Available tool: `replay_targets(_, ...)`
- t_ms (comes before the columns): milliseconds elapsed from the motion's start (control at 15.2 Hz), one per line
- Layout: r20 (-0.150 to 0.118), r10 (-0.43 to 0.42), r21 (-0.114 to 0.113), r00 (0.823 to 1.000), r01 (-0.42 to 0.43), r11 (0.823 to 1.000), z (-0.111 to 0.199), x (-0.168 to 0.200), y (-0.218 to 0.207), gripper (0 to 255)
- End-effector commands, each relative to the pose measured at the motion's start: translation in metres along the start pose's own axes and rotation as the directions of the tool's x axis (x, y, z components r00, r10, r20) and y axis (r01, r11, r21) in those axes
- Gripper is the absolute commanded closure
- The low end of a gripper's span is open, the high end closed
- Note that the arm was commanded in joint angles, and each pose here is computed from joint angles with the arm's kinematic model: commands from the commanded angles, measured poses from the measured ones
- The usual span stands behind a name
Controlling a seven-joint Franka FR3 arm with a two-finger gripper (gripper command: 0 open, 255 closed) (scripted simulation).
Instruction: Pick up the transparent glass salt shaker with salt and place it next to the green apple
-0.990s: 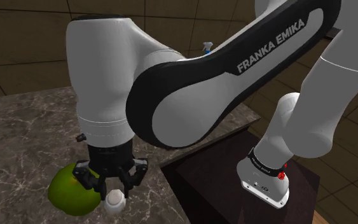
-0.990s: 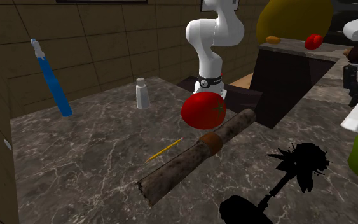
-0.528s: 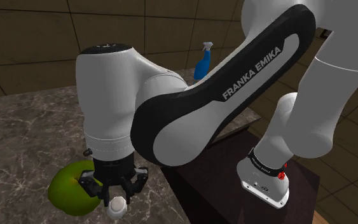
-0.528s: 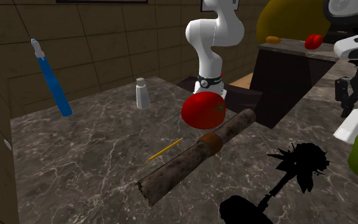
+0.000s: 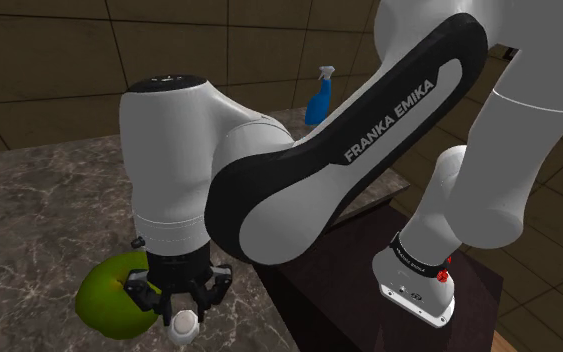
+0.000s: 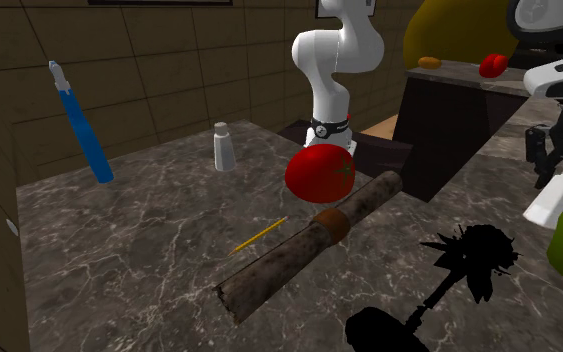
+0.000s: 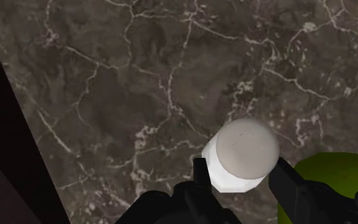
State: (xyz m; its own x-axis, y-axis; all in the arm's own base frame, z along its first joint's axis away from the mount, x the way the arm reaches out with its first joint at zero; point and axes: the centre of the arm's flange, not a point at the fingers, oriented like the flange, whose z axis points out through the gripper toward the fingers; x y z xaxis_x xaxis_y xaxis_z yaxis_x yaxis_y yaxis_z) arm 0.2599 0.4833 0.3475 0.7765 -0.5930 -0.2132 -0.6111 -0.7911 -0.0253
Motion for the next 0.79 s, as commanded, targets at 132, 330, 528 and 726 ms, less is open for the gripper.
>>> replay_targets(132, 0.0, 0.0, 0.0, 1.0, 0.0, 1.0, 0.0, 0.0, 0.0, 0)
replay_targets(330, 0.0, 0.0, 0.0, 1.0, 0.0, 1.0, 0.0, 0.0, 0.0, 0)
replay_targets(528, 0.0, 0.0, 0.0, 1.0, 0.0, 1.0, -0.04, 0.0, 0.0, 0)
replay_targets(726, 0.0, 0.0, 0.0, 1.0, 0.0, 1.0, -0.05, 0.0, 0.0, 0)
